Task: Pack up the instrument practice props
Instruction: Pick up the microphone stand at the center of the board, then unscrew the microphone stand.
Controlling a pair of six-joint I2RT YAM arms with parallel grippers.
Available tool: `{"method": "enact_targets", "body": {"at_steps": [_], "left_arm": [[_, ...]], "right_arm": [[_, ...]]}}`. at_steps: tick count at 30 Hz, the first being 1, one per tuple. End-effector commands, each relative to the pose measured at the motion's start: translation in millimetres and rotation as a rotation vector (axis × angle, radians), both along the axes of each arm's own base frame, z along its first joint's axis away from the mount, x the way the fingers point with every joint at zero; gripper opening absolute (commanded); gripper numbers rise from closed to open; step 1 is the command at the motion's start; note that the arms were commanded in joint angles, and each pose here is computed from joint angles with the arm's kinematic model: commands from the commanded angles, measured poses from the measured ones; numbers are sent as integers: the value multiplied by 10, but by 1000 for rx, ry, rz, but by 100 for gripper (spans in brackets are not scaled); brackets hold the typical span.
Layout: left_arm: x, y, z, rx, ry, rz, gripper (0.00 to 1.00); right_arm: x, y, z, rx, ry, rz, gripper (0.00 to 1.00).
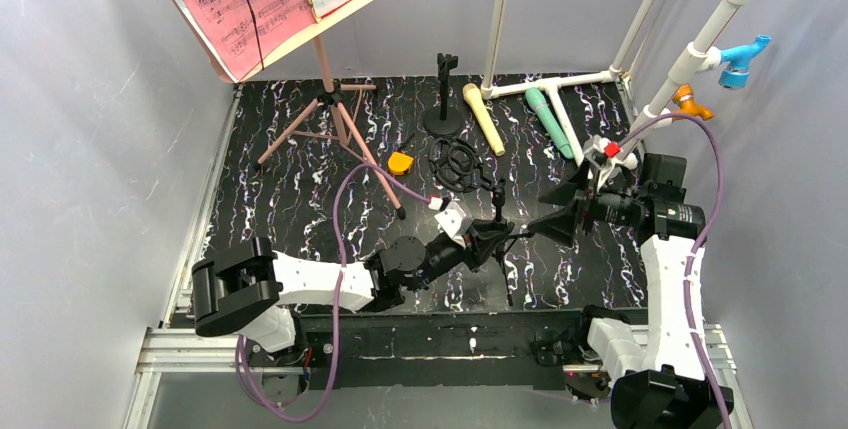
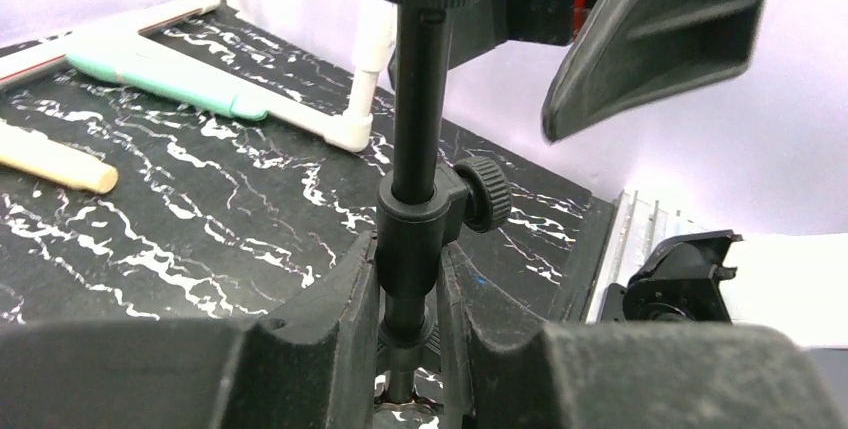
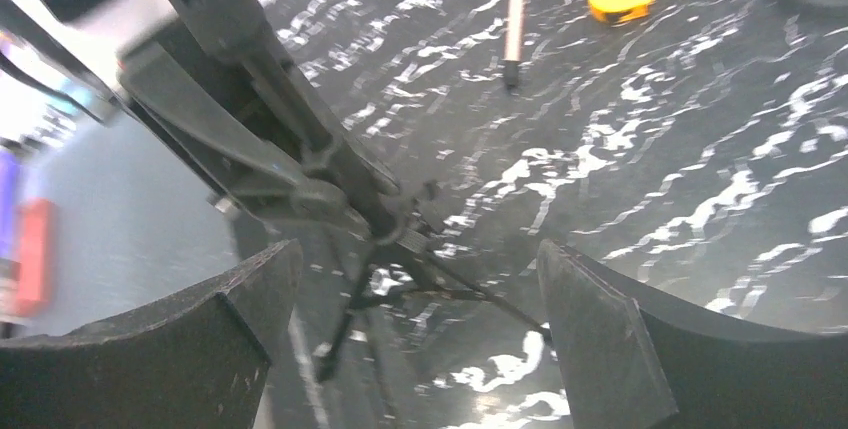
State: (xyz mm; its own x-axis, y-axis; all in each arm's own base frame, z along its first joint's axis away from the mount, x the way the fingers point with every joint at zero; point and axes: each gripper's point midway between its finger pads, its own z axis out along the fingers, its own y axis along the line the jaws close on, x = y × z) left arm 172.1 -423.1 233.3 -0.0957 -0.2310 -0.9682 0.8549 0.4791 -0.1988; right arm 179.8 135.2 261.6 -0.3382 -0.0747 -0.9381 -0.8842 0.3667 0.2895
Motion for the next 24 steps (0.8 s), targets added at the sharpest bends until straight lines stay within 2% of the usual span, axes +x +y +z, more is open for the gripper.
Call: {"method": "enact_targets", "body": {"at_steps": [1, 10, 16, 24], "left_arm": [[174, 96, 411, -115, 3, 178, 0], [142, -42, 567, -141, -4, 201, 0], [70, -163, 591, -140, -9, 183, 0], [40, -244, 530, -116, -16, 200, 0]], "right_arm": [[-109, 101, 327, 171, 265, 15, 95], [-256, 213, 301, 256, 500, 40, 89], [-249, 260, 137, 256, 549, 26, 81], [-241, 269, 180, 254, 545, 30, 69]]}}
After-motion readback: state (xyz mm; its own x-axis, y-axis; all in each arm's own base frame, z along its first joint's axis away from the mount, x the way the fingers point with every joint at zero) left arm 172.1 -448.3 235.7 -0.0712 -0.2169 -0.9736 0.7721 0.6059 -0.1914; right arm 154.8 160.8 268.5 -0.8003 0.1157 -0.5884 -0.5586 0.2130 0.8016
